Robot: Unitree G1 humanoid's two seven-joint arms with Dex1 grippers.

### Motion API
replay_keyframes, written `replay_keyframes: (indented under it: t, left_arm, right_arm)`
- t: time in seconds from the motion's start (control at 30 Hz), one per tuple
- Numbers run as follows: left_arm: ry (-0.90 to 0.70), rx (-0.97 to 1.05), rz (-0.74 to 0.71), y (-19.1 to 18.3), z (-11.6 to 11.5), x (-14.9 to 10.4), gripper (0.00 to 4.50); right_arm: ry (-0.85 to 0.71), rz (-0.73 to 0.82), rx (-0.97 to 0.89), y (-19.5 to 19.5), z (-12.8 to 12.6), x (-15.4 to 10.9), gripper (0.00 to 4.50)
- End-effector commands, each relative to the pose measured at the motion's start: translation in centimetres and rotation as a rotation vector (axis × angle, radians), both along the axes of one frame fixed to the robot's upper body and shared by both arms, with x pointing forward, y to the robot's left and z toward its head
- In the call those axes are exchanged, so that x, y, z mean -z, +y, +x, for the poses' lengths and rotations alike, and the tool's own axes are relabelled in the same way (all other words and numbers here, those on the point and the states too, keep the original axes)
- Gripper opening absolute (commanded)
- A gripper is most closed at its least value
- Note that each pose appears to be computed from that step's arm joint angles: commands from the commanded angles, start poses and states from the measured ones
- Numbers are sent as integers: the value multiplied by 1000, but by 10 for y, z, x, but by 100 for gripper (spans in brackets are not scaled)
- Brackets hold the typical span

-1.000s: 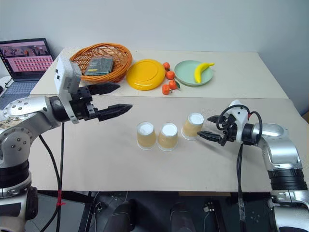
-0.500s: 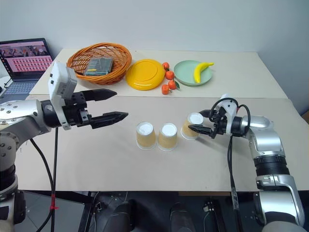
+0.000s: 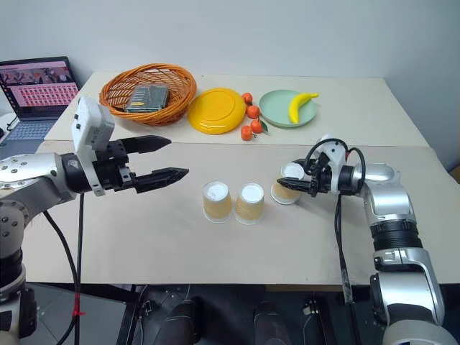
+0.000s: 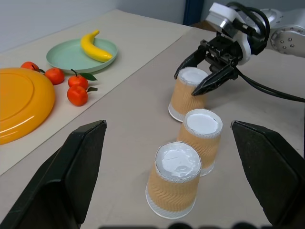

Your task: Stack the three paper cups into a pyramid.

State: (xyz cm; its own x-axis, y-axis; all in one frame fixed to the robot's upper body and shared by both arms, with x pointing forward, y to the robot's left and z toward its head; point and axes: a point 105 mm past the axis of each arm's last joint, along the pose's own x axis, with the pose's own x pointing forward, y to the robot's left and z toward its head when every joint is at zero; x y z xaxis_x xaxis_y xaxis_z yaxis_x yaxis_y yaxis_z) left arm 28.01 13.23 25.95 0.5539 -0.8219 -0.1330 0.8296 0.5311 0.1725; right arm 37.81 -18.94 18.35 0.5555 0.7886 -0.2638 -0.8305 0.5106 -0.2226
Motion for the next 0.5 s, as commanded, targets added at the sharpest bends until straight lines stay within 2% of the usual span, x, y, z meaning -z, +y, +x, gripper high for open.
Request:
replay_keyframes:
  t: [0.03, 0.17, 0.37, 0.5]
  left_arm:
    - [-56, 3, 3, -1, -5, -7, 450]
    - [-38, 13, -13, -5, -5, 3, 450]
    - [-23, 24, -34, -11, -4, 15, 450]
    - [-21, 32, -50, -15, -2, 20, 450]
  right_arm:
    - [-143, -16, 4, -2, 2, -55, 355]
    - [-219, -29, -90, 24, -6, -103, 355]
    - [-203, -11, -262, 68, -28, -137, 355]
    - [-115, 25, -331, 88, -39, -147, 355]
